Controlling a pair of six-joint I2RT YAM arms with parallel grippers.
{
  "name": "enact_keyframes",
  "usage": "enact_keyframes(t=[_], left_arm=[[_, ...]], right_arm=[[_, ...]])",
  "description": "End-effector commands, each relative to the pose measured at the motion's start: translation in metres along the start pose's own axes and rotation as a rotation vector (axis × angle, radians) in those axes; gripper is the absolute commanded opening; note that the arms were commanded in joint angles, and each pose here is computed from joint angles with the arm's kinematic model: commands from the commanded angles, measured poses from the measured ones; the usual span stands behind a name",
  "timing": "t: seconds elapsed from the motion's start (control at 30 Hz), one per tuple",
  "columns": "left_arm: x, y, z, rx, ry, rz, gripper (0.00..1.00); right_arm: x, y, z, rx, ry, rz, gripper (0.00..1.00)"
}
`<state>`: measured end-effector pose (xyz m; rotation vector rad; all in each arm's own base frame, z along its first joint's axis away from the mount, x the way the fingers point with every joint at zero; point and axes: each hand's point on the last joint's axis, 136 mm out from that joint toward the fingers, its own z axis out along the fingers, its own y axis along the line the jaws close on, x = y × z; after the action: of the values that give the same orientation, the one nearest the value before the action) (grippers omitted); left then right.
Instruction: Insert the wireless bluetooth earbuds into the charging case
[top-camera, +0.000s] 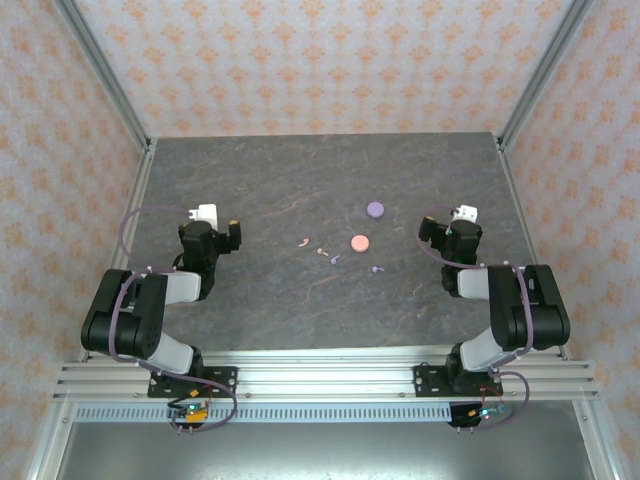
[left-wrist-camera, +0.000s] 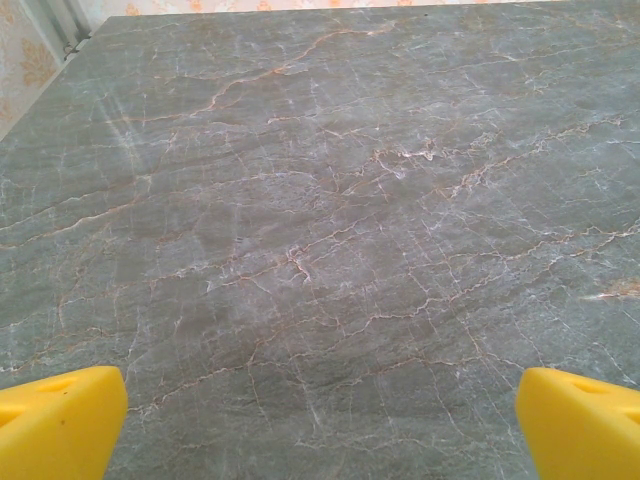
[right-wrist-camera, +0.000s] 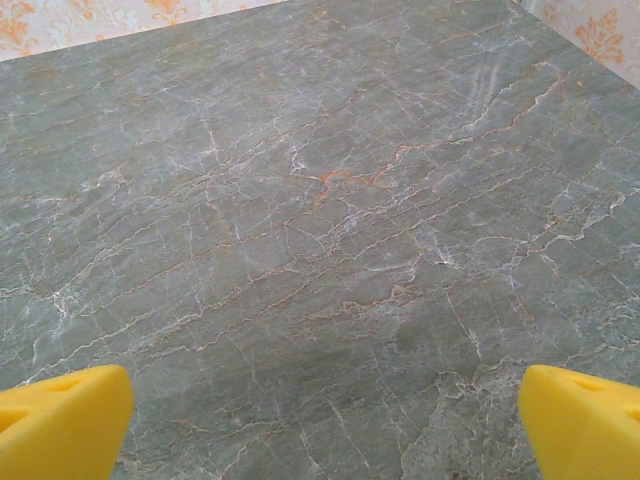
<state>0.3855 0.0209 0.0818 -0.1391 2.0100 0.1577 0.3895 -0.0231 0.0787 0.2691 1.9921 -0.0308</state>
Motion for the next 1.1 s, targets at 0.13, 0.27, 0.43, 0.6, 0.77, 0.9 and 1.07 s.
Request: enact_keyframes(t=[0.13, 0.27, 0.43, 0.6, 0.77, 0.9, 1.07], left_arm=[[-0.015, 0.004, 0.002, -0.026, -0.042, -0.018, 1.0], [-0.027, 0.021, -0.012, -0.11, -0.066, -0.063, 1.0], [-0.042, 0.024, -0.028, -0.119, 0.03, -0.113, 1.0], [-0.055, 0.007, -0.045, -0.021, 0.112, -0.199, 1.0], [-0.056, -0.033, -0.062, 0.136, 0.237, -0.211, 1.0], [-0.052, -0.063, -0.076, 0.233, 0.311, -0.144, 1.0], [-0.039, -0.096, -0.086, 0.367, 0.412, -0.114, 1.0]], right_arm=[[-0.014, 0.0, 0.0, 0.016, -0.035, -0.007, 0.99], [-0.029, -0.011, -0.005, 0.1, -0.002, 0.019, 0.99], [-0.041, -0.016, -0.016, 0.173, 0.163, 0.083, 0.99], [-0.034, 0.003, -0.013, 0.137, 0.354, 0.202, 0.99], [-0.017, 0.054, 0.002, -0.051, 0.551, 0.212, 0.99], [-0.01, 0.085, 0.012, -0.16, 0.628, 0.231, 0.99], [0.002, 0.119, 0.023, -0.287, 0.716, 0.26, 0.99]])
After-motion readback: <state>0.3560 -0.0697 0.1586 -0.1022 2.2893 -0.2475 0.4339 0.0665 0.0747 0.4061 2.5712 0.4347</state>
